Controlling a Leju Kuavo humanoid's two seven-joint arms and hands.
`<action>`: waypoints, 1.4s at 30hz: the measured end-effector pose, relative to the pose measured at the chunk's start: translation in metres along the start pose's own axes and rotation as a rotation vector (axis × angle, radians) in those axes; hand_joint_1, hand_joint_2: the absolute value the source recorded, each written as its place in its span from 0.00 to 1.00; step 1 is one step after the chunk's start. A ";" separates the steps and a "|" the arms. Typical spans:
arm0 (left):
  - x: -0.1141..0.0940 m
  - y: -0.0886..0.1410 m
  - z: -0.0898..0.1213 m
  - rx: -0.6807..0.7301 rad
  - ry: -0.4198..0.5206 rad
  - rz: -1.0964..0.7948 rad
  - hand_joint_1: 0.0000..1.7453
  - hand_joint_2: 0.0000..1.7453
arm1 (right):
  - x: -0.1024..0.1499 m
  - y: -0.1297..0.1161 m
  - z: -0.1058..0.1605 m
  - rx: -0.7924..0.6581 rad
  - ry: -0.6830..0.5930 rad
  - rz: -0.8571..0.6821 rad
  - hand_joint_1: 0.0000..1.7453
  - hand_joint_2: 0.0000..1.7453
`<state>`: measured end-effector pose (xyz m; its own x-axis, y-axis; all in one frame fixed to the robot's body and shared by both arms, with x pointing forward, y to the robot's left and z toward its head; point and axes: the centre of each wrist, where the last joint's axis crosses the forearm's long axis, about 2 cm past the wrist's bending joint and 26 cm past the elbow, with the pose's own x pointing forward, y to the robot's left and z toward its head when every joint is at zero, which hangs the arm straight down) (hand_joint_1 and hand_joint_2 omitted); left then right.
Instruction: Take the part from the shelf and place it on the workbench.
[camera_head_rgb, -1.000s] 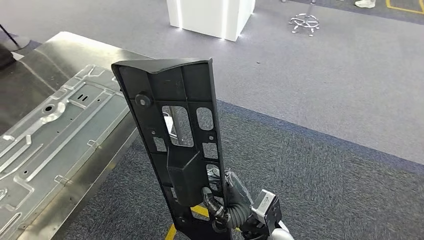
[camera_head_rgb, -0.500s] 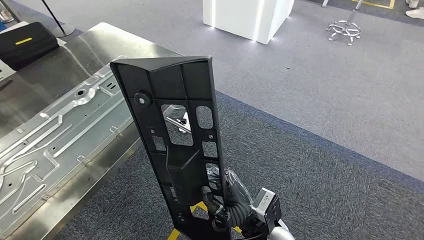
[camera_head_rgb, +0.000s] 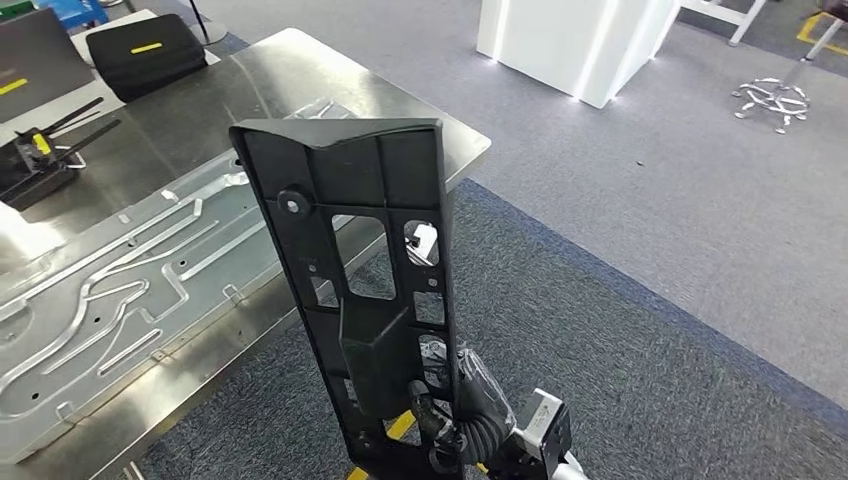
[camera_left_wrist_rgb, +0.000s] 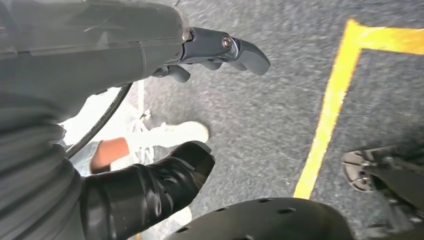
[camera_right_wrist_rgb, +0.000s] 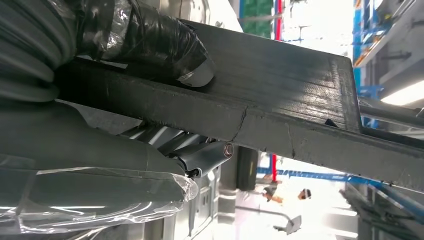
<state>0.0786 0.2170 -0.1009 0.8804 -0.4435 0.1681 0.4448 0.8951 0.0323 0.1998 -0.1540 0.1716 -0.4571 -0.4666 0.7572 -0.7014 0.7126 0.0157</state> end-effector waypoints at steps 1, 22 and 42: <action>0.004 -0.001 0.000 -0.001 0.005 -0.005 0.00 1.00 | 0.002 0.000 0.002 -0.005 -0.002 0.004 1.00 1.00; 0.025 0.001 0.002 0.009 -0.017 -0.011 0.00 1.00 | 0.010 -0.008 0.006 0.004 -0.017 0.021 1.00 1.00; -0.004 0.004 0.000 0.005 -0.032 0.037 0.00 1.00 | 0.006 -0.001 -0.006 0.034 -0.022 -0.013 1.00 1.00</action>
<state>0.0767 0.2221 -0.1020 0.8904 -0.4085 0.2009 0.4112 0.9110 0.0304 0.2009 -0.1542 0.1797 -0.4591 -0.4873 0.7428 -0.7255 0.6882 0.0030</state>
